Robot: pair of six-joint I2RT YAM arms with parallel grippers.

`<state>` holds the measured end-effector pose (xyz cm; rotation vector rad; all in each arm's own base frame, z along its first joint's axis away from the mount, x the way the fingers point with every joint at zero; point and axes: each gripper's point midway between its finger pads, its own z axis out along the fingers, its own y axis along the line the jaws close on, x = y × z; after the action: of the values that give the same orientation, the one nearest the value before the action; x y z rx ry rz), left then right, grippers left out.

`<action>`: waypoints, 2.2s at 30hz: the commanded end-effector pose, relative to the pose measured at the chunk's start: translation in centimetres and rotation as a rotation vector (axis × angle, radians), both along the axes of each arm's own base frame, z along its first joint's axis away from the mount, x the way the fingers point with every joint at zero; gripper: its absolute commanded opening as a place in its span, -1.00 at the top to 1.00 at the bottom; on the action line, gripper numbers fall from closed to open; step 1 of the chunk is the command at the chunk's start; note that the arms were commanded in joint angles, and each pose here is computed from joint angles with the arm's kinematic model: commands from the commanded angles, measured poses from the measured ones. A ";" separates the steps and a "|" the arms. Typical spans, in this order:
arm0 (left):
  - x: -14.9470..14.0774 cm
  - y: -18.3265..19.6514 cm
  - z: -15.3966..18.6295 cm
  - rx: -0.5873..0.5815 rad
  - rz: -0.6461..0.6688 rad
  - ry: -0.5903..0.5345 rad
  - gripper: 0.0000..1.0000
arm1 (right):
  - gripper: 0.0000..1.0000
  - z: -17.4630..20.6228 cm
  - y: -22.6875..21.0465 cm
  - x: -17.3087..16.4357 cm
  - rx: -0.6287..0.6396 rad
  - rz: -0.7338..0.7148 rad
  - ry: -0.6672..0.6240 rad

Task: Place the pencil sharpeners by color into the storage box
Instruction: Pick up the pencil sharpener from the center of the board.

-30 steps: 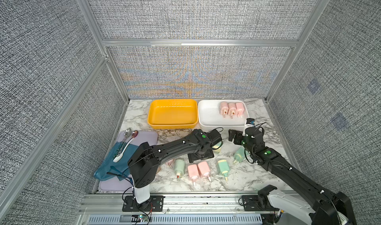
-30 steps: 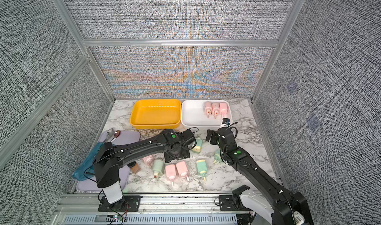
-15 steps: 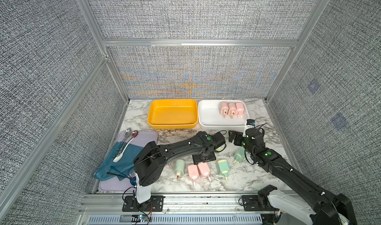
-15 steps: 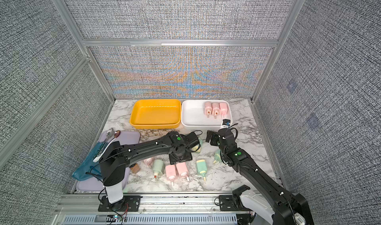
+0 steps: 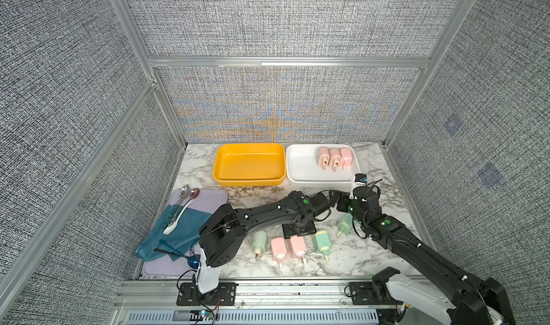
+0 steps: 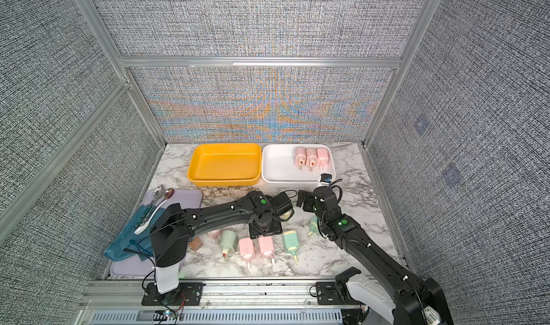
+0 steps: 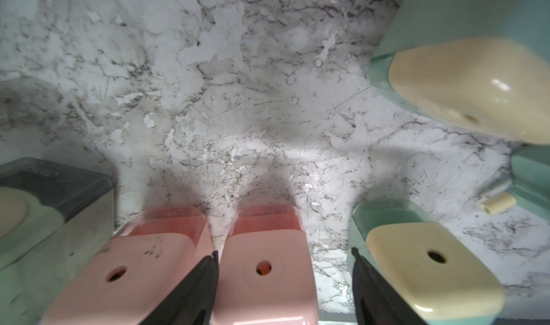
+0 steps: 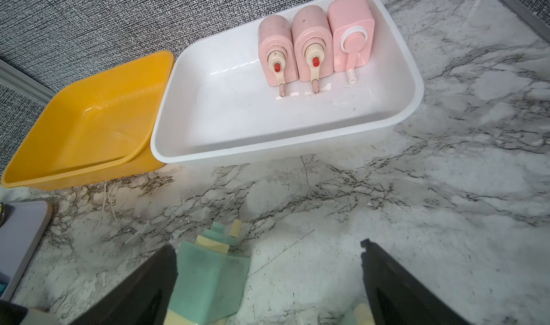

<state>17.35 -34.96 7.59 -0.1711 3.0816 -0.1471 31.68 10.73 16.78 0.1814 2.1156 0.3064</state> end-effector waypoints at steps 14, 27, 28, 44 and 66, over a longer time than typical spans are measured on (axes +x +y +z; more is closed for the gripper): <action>-1.1 1.8 -0.1 0.067 -0.029 0.008 -0.64 | -0.98 -0.2 -0.3 0.0 -0.017 -0.015 0.002; -1.6 0.0 -1.2 0.038 -0.080 0.043 -0.57 | -0.98 -0.2 -0.7 -0.4 -0.018 -0.025 -0.004; -1.6 -0.1 -1.2 0.037 -0.082 0.045 -0.56 | -0.98 -0.1 -0.6 -0.3 -0.016 -0.024 -0.004; -1.5 0.6 -0.7 0.044 -0.064 0.022 -0.17 | -0.98 0.7 -0.4 -0.7 0.007 -0.008 -0.030; 4.0 3.4 4.1 0.011 0.025 -0.135 1.00 | -0.98 2.5 2.4 -0.2 -0.027 0.186 -0.127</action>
<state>19.99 -32.66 10.65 -0.1874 2.9956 -0.1694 31.04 11.92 17.55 0.0417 2.0750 0.3519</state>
